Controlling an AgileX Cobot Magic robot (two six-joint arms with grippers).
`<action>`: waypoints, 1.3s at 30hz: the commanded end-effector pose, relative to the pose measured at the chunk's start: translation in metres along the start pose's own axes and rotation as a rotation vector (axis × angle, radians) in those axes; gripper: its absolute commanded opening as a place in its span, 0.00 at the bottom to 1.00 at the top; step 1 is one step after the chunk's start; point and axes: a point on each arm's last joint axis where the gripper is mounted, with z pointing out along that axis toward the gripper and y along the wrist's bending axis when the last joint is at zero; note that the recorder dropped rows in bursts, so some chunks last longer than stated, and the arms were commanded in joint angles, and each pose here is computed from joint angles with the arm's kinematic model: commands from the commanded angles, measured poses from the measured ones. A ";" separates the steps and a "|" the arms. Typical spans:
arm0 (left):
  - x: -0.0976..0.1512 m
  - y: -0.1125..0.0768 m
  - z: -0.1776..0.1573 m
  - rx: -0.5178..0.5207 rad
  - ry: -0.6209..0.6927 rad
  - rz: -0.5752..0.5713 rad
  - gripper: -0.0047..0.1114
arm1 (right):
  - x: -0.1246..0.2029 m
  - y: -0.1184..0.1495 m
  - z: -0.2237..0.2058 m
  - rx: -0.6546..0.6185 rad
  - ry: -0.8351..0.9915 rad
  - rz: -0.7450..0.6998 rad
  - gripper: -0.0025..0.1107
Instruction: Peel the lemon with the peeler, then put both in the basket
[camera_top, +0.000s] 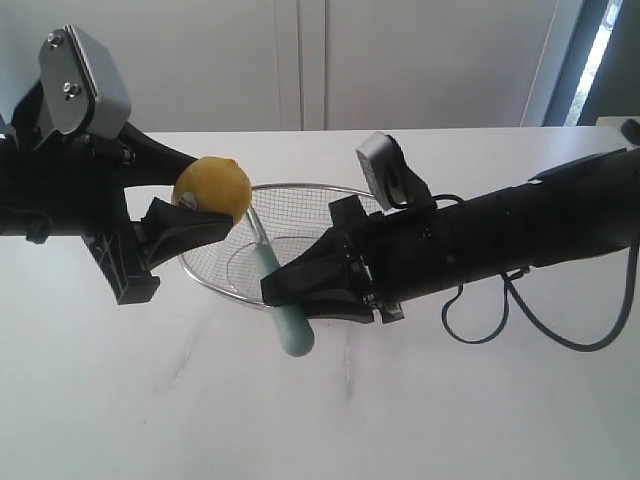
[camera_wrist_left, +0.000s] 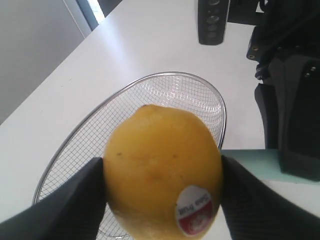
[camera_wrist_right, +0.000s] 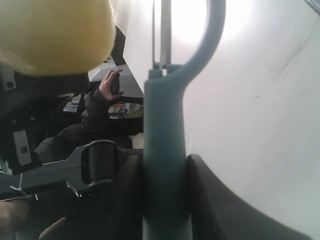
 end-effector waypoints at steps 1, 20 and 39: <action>-0.002 -0.003 -0.001 0.018 -0.018 -0.012 0.04 | 0.000 0.004 0.001 -0.028 -0.007 -0.011 0.02; -0.002 -0.003 -0.001 0.018 -0.018 -0.012 0.04 | 0.005 0.013 0.009 -0.040 0.019 0.007 0.02; -0.002 -0.003 -0.001 0.016 -0.017 -0.012 0.04 | 0.003 0.026 0.002 -0.060 -0.022 -0.051 0.02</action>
